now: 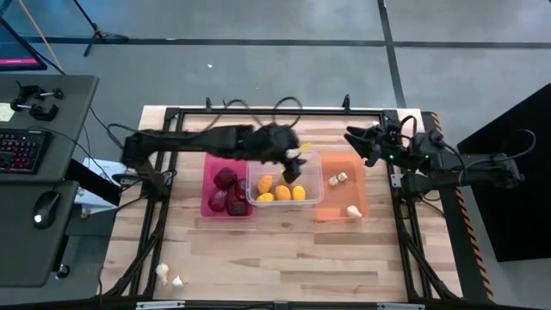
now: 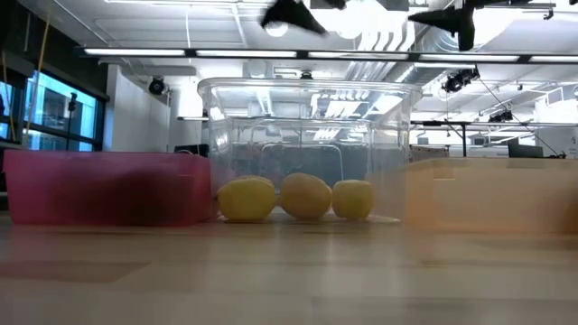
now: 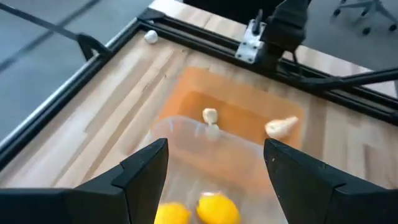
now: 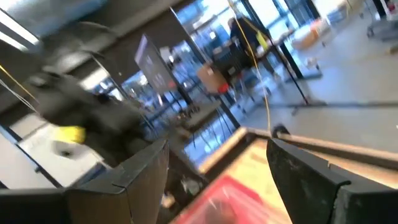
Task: Sort produce into baskets
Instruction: Put the white garlic into the orange bin
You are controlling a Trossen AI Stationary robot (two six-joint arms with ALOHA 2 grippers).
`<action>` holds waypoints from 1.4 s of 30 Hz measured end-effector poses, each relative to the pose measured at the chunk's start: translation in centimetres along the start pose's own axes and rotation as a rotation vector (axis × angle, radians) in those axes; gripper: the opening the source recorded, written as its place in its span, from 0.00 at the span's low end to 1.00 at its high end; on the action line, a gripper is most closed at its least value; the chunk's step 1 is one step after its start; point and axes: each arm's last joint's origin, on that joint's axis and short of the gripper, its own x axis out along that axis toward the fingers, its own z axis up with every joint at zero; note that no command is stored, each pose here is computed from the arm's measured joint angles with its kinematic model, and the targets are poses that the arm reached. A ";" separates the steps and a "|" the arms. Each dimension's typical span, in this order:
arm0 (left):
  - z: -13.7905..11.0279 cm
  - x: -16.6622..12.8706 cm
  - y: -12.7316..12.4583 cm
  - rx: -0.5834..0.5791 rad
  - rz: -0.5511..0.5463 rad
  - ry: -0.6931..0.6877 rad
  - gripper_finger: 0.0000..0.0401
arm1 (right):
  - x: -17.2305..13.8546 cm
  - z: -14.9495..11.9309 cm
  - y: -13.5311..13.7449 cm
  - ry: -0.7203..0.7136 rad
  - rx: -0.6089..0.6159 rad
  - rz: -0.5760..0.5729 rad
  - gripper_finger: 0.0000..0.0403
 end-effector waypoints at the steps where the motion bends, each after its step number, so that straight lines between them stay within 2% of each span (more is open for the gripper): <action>1: -0.2 -1.5 -0.6 0.005 0.013 -0.009 0.63 | 0.0 -0.2 0.0 0.019 0.001 -0.008 0.65; 4: -1.6 -5.5 -2.9 0.018 0.021 -0.053 0.63 | 0.2 -1.2 -0.2 0.094 0.019 -0.035 0.65; 8: -5.5 -9.5 -6.1 0.026 -0.012 -0.046 0.63 | 0.6 -2.5 -0.1 0.179 0.025 -0.052 0.65; 12: -10.3 -12.3 -8.2 -0.023 -0.090 0.085 0.63 | 1.2 -3.6 0.2 0.226 0.020 -0.057 0.65; 15: -14.0 -13.6 -9.6 -0.113 -0.147 0.223 0.63 | 1.6 -4.3 0.3 0.254 0.031 -0.068 0.65; 18: -17.1 -14.5 -10.7 -0.203 -0.206 0.373 0.63 | 2.0 -4.9 0.3 0.281 0.034 -0.082 0.65; 21: -19.8 -15.2 -11.5 -0.212 -0.268 0.555 0.63 | 2.4 -5.5 0.3 0.301 0.028 -0.093 0.65; 26: -23.8 -15.7 -11.6 -0.340 -0.215 0.809 0.63 | 2.7 -6.1 0.3 0.323 0.020 -0.107 0.65; 30: -27.0 -16.3 -11.3 -0.384 -0.147 1.004 0.63 | 2.9 -6.4 0.2 0.332 0.023 -0.117 0.65; 34: -30.0 -16.7 -10.7 -0.412 -0.059 1.130 0.63 | 3.0 -6.5 0.2 0.338 0.019 -0.122 0.65; 42: -33.0 -15.6 -11.9 -0.413 -0.066 1.246 0.63 | 2.9 -6.7 0.1 0.352 0.009 -0.135 0.65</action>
